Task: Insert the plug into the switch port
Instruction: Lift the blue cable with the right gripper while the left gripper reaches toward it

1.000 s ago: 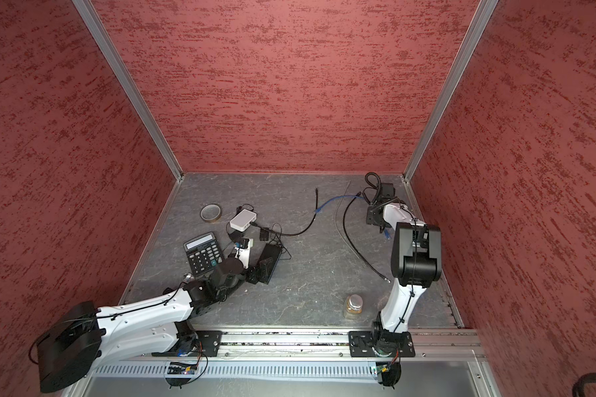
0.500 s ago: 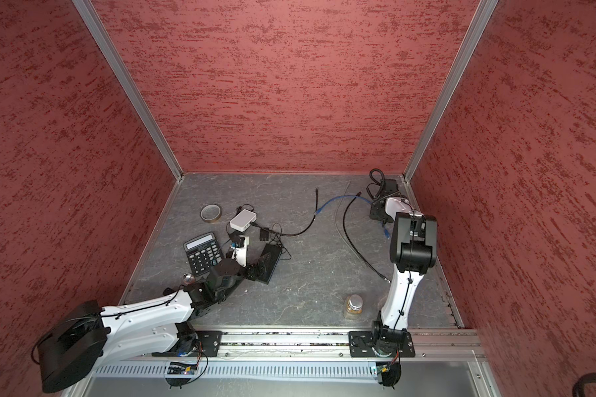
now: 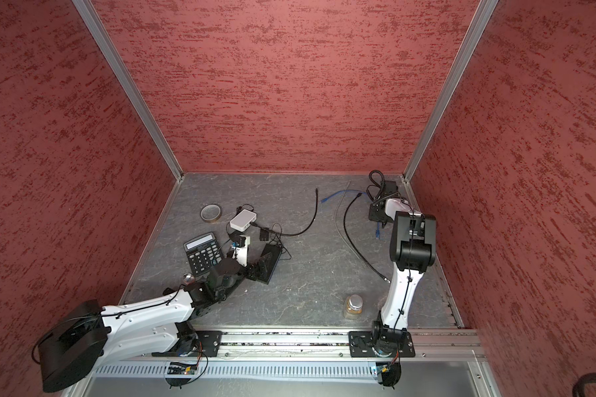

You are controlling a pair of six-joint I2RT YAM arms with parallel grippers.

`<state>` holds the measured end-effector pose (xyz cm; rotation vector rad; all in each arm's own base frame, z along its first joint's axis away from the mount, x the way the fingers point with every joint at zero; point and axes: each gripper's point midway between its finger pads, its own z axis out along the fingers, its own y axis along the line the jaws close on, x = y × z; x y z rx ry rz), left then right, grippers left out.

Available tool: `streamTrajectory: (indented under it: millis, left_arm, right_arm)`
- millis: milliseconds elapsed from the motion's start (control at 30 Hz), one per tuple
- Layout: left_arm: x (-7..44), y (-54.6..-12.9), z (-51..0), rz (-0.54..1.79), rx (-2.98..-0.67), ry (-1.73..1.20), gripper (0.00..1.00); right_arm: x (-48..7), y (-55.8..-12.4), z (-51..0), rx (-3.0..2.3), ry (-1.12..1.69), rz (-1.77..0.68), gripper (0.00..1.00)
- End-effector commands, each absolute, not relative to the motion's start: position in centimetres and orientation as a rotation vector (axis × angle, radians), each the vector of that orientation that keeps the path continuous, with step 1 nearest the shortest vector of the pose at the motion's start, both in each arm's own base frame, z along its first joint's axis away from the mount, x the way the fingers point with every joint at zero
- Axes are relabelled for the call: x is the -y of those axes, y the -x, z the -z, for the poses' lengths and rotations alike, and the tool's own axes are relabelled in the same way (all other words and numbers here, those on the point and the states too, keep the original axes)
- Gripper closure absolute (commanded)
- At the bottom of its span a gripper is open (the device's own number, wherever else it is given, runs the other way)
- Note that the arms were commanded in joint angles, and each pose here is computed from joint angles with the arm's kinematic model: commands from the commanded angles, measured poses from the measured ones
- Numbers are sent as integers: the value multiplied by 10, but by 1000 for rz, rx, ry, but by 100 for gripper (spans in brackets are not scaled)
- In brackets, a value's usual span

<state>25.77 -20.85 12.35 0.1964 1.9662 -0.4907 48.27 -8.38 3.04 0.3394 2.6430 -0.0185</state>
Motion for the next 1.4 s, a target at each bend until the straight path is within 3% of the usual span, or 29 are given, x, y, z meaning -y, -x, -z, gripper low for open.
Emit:
streamTrajectory:
  millis: [0,567,1367]
  left_arm:
    - [220,-260,-135,520,-1944,-235,0]
    - [260,-245,-150,539,-1876,-412,0]
    - [360,-220,-176,332,-1537,-747,0]
  right_arm:
    - [74,-481,-67,-2542,-382,-82,97]
    - [-11,-402,-141,-2425,-373,-292,98]
    - [-94,-336,-169,-2364,-270,-514,98]
